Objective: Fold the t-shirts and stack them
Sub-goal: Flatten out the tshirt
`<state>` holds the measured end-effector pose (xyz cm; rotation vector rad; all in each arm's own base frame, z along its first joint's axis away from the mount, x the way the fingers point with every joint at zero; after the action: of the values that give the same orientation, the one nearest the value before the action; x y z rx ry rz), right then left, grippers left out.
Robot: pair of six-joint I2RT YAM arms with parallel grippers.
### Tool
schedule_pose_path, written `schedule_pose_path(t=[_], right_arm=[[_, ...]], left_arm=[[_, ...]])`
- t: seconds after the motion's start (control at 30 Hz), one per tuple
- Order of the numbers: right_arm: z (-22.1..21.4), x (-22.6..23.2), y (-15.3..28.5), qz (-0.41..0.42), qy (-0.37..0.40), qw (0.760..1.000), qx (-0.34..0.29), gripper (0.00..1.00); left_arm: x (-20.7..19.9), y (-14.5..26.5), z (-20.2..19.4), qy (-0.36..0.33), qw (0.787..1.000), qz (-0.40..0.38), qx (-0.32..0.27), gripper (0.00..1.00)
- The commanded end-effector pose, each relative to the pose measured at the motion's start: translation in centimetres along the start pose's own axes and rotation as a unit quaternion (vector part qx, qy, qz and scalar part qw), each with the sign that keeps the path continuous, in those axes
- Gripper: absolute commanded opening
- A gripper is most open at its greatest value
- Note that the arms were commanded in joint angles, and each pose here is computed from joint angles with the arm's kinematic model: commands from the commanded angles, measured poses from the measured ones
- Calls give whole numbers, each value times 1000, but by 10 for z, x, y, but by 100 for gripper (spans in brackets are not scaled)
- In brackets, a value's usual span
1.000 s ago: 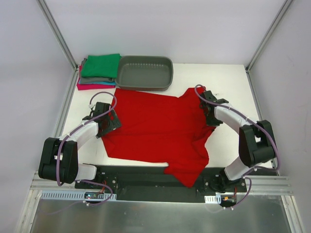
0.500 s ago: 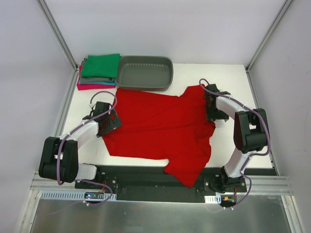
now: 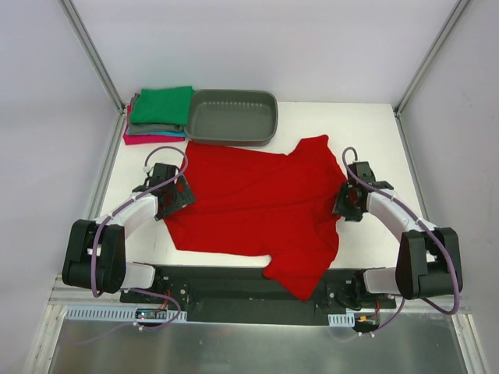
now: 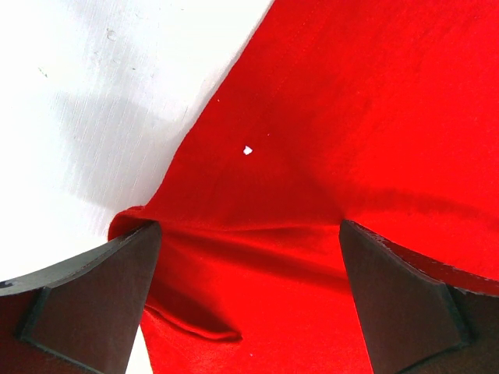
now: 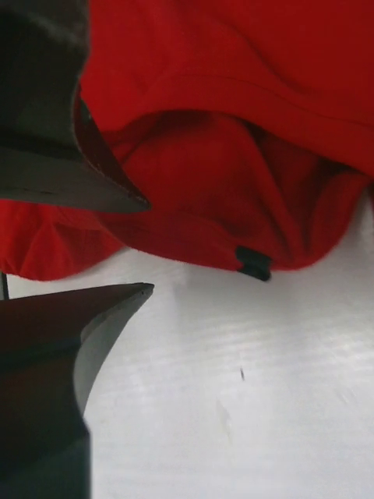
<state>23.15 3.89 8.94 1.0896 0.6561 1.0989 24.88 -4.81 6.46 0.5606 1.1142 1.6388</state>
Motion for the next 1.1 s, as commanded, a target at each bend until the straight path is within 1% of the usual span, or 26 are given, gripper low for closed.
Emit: schedule_pose_path(t=[0.0,0.07,0.17,0.2,0.27,0.3,0.33,0.43,0.5,0.57,0.6,0.7,0.77,0.83,0.93,1.0,1.07], right_arm=[[-10,24,-7,88,-43,995,36,39],[-12,24,-11,92,-39,994,40,39],[-13,33,-12,127,-36,990,46,39],[-12,36,-11,137,-35,989,43,32],[-11,33,-9,127,-33,991,34,11],[-11,24,-8,97,-33,994,30,5],[-8,16,-5,64,-31,997,19,1],[1,-18,5,-65,-14,998,-3,1],[10,-39,15,-155,2,988,-18,1],[20,-56,22,-230,10,972,-34,5],[25,-62,23,-255,11,966,-37,17],[34,-74,32,-315,2,948,-38,43],[35,-76,36,-325,-3,945,-41,50],[34,-71,38,-296,-6,954,-45,60],[21,-47,28,-161,6,986,-31,71],[14,-31,24,-78,10,996,-30,71],[16,-22,19,-32,10,999,-38,71]], left_arm=[[13,-8,-41,-4,996,14,88,99],[13,-8,-41,-5,996,14,87,99],[13,-8,-41,-5,996,15,88,99],[13,-8,-40,-4,996,14,86,99],[13,-8,-40,-4,996,14,86,99],[13,-8,-41,-4,996,14,87,99],[13,-8,-40,-4,996,15,86,99],[13,-8,-40,-4,996,14,86,99],[13,-8,-41,-4,996,15,87,99],[13,-8,-41,-4,996,14,87,99],[13,-8,-41,-4,996,14,87,99],[13,-8,-41,-5,996,15,88,99],[13,-8,-41,-5,996,15,88,99],[13,-8,-41,-5,996,14,88,99],[13,-8,-41,-5,996,13,89,99],[12,-8,-41,-4,996,12,89,99],[12,-8,-41,-4,996,12,89,99]])
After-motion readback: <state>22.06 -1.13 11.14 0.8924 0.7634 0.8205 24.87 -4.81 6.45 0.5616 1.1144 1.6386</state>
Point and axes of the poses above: each gripper's point midway between its finger pads, its own y axis back along the fingers, its own x axis along the line the jaws close on, z = x × y, the point moved 5 cm from there along y, back along the fingers, and after that the axes turned 5 degrees about -y, right-handed, at the moved point
